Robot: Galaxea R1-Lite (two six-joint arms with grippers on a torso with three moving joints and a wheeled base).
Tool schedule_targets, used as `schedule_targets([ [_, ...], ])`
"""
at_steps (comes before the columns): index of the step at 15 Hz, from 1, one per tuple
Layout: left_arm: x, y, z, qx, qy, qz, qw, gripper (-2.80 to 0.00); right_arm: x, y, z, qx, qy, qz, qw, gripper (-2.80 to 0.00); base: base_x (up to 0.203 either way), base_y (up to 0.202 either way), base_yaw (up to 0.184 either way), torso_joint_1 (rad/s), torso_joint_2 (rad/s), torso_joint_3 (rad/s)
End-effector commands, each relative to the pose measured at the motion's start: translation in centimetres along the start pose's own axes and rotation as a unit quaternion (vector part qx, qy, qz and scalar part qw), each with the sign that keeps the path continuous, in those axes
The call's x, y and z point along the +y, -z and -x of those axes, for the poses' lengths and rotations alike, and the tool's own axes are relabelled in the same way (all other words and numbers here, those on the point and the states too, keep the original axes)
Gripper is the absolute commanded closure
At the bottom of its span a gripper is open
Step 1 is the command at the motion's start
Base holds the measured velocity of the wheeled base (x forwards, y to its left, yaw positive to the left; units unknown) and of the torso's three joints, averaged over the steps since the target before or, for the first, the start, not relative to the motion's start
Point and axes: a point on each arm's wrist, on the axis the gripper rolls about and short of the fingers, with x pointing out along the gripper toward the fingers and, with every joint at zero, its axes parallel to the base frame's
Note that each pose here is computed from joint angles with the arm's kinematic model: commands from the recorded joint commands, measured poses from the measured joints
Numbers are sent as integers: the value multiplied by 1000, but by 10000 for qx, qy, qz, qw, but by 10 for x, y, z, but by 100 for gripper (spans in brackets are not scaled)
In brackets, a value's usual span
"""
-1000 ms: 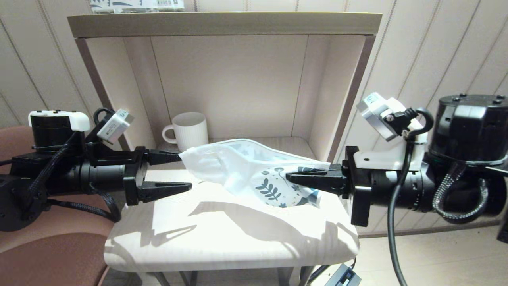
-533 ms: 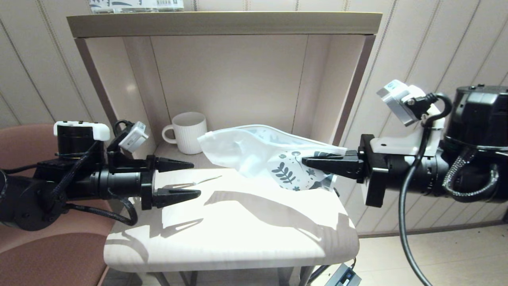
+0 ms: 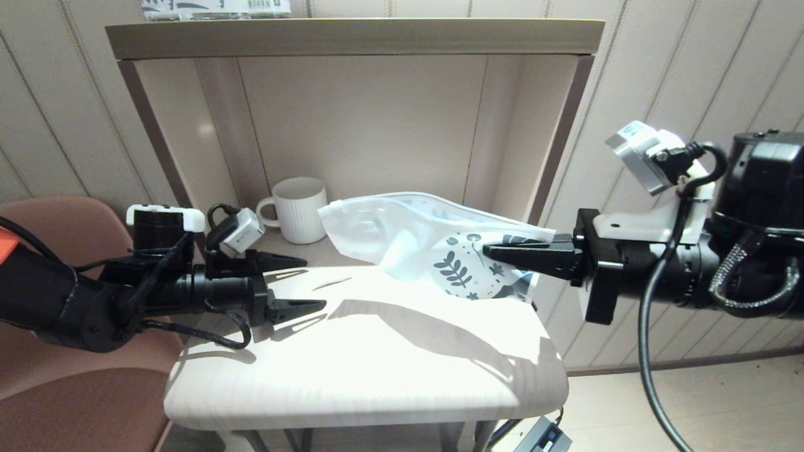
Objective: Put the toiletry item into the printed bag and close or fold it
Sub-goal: Pick up the toothpaste
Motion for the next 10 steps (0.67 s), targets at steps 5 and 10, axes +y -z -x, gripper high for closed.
schedule_targets([
  [5, 2, 12, -11, 142, 45, 110, 9998, -280, -2, 2, 0, 24, -71, -27, 10000, 0, 0, 0, 0, 0, 0, 0],
  [10, 2, 11, -22, 165, -86, -43, 9998, 0, -2, 1, 0, 13, -71, -25, 10000, 0, 0, 0, 0, 0, 0, 0],
])
